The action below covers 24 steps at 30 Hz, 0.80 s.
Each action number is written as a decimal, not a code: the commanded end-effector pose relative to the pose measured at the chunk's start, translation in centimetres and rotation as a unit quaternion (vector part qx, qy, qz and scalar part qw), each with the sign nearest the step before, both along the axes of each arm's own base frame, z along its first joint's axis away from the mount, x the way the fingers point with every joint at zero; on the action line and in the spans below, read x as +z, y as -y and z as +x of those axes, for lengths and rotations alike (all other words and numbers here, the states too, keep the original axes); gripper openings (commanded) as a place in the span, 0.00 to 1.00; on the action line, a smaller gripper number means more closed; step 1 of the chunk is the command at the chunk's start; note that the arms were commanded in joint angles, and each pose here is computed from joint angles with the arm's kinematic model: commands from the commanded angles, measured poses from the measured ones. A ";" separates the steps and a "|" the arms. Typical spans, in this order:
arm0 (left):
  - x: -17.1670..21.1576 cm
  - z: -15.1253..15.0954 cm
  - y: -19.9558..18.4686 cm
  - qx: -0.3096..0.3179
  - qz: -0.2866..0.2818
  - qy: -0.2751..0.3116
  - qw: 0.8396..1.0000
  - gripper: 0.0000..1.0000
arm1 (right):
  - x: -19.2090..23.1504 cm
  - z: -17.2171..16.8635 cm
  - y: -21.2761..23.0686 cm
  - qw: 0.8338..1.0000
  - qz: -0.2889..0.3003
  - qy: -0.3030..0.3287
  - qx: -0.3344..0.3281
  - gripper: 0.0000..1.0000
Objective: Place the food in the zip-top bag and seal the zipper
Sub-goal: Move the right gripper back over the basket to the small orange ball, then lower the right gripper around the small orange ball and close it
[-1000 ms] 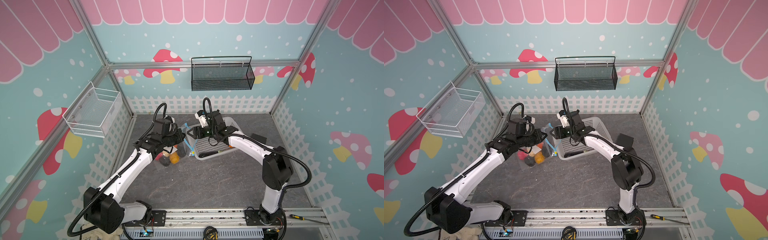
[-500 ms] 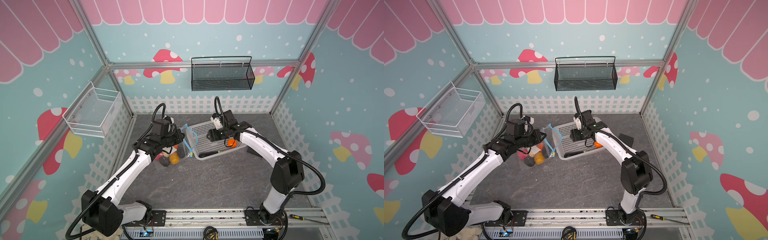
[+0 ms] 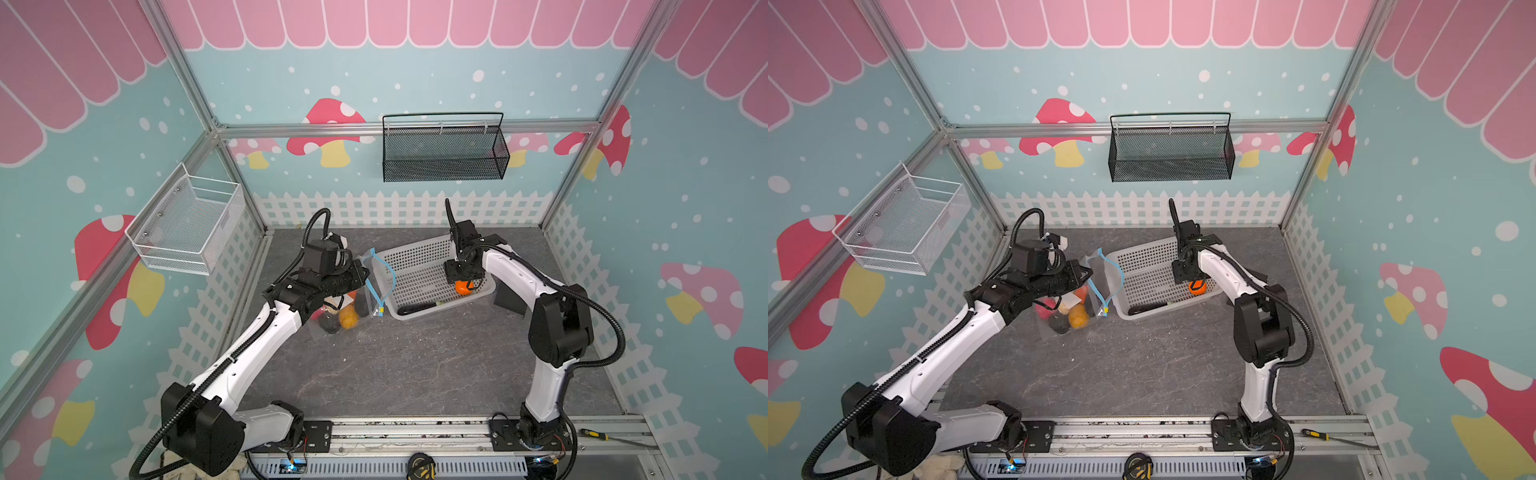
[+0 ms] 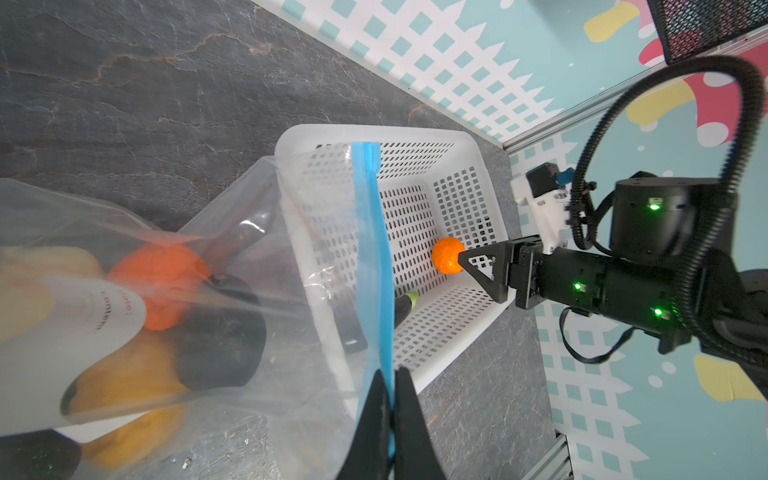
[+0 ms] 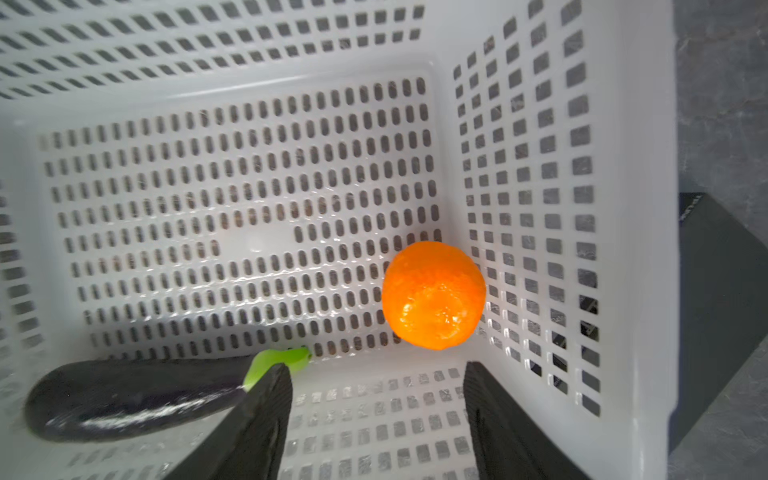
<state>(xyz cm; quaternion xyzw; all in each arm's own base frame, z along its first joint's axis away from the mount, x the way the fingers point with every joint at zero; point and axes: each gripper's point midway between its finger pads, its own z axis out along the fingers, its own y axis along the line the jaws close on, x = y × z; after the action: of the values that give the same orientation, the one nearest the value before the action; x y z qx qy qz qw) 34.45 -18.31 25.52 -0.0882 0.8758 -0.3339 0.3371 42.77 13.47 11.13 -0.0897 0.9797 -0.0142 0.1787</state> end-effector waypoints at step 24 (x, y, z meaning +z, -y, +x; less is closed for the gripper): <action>0.1 0.1 -0.1 0.004 -0.005 0.005 1.000 0.00 | -5.0 0.2 2.2 0.998 -0.011 -0.061 -0.013 0.72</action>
<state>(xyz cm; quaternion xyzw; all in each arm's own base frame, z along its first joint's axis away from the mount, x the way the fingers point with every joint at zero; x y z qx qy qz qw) 34.34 -18.25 25.51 -0.0884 0.8756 -0.3341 0.3376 43.36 11.47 7.06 -0.0753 0.9882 -0.0240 0.1314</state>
